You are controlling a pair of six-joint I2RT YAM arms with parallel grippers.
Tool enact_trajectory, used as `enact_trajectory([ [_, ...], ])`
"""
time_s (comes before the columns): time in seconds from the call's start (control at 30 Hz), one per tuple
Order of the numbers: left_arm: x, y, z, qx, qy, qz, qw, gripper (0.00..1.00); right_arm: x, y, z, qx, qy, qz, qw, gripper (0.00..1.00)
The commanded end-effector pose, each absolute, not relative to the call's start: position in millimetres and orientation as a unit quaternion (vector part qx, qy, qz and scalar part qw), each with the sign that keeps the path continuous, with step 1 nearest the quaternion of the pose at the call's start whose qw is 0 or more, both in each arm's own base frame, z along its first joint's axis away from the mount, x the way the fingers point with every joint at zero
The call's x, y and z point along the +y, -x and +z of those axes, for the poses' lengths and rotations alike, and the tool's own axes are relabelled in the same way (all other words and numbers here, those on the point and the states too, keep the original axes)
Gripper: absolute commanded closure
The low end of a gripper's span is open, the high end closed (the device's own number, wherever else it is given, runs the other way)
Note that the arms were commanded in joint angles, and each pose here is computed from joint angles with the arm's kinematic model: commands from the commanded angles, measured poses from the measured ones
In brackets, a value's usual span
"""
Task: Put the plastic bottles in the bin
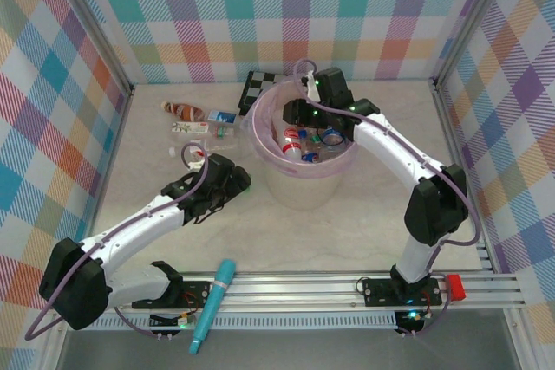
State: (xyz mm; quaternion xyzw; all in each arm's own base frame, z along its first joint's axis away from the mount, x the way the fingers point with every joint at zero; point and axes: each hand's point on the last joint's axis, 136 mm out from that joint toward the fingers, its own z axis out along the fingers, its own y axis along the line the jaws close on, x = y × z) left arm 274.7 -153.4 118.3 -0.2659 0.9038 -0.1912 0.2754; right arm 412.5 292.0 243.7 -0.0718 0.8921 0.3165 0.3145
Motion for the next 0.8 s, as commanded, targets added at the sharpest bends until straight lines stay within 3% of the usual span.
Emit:
enact_trajectory([
  [0.0, -155, -280, 109, 0.897, 0.285, -0.207, 0.266, 0.14, 288, -406, 282, 0.871, 0.074, 0.331, 0.355, 0.61],
  [0.13, -158, -286, 107, 0.894, 0.293, -0.213, 0.265, 0.13, 282, -397, 316, 0.860, 0.085, 0.335, 0.376, 0.56],
  [0.3, -164, -294, 105, 0.881, 0.319, -0.235, 0.260, 0.07, 264, -373, 352, 0.852, 0.094, 0.329, 0.396, 0.34],
  [0.43, -164, -298, 92, 0.865, 0.362, -0.243, 0.246, 0.04, 253, -355, 361, 0.856, 0.103, 0.332, 0.383, 0.22],
  [0.77, -168, -321, 74, 0.812, 0.454, -0.269, 0.249, 0.01, 240, -332, 360, 0.869, 0.124, 0.317, 0.360, 0.20],
])
